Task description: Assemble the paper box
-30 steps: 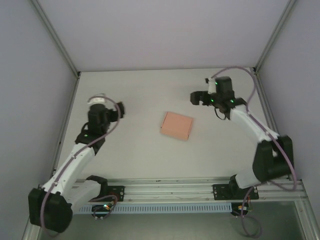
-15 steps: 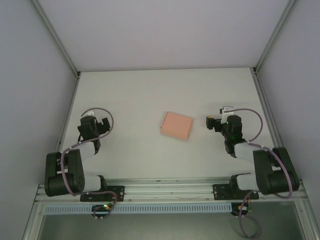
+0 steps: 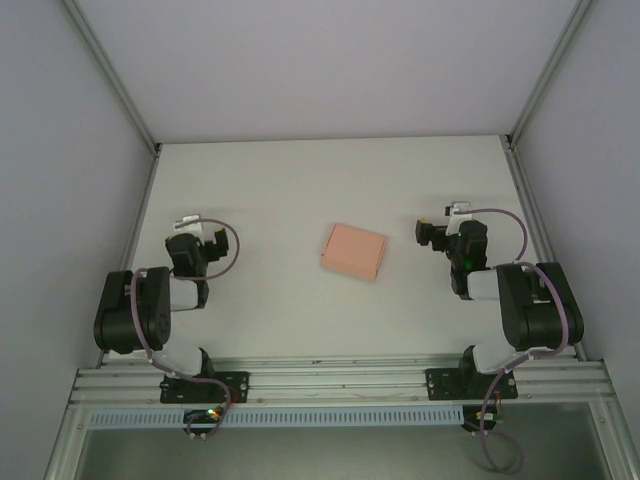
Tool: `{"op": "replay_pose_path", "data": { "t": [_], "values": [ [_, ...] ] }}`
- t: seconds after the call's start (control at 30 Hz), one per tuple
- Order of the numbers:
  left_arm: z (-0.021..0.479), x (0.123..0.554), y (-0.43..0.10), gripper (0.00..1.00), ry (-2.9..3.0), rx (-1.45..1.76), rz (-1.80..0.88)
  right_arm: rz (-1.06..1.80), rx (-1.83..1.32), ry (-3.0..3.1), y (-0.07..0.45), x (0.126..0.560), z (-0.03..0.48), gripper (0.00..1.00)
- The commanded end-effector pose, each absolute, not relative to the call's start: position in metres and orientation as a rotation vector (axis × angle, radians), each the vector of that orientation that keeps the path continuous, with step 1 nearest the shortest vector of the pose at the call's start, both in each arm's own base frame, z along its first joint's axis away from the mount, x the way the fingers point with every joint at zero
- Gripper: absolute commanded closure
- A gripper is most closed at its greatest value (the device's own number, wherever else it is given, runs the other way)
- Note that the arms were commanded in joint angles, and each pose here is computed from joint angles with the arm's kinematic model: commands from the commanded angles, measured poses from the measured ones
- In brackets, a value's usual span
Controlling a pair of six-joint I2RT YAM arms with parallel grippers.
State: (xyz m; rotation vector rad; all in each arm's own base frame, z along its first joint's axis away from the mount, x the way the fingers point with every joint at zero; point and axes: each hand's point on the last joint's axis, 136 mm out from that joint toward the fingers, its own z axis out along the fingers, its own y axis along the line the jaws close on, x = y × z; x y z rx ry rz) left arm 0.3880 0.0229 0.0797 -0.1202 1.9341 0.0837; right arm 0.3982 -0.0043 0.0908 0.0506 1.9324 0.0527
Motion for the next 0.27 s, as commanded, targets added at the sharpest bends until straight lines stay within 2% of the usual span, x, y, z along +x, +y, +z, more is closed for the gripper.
{"op": "replay_pose_path", "data": {
  "t": [0.0,0.23],
  "values": [
    [0.0974,0.395,0.0274,0.0,1.867,-0.121,0.143,0.067,0.018,1.896,0.0014,0.4021,0.1016,0.0],
    [0.0977,0.3951,0.0281,0.0,1.868,-0.125,0.157,0.064,0.017,1.899,0.0011,0.4024,0.1009,0.01]
  ]
}}
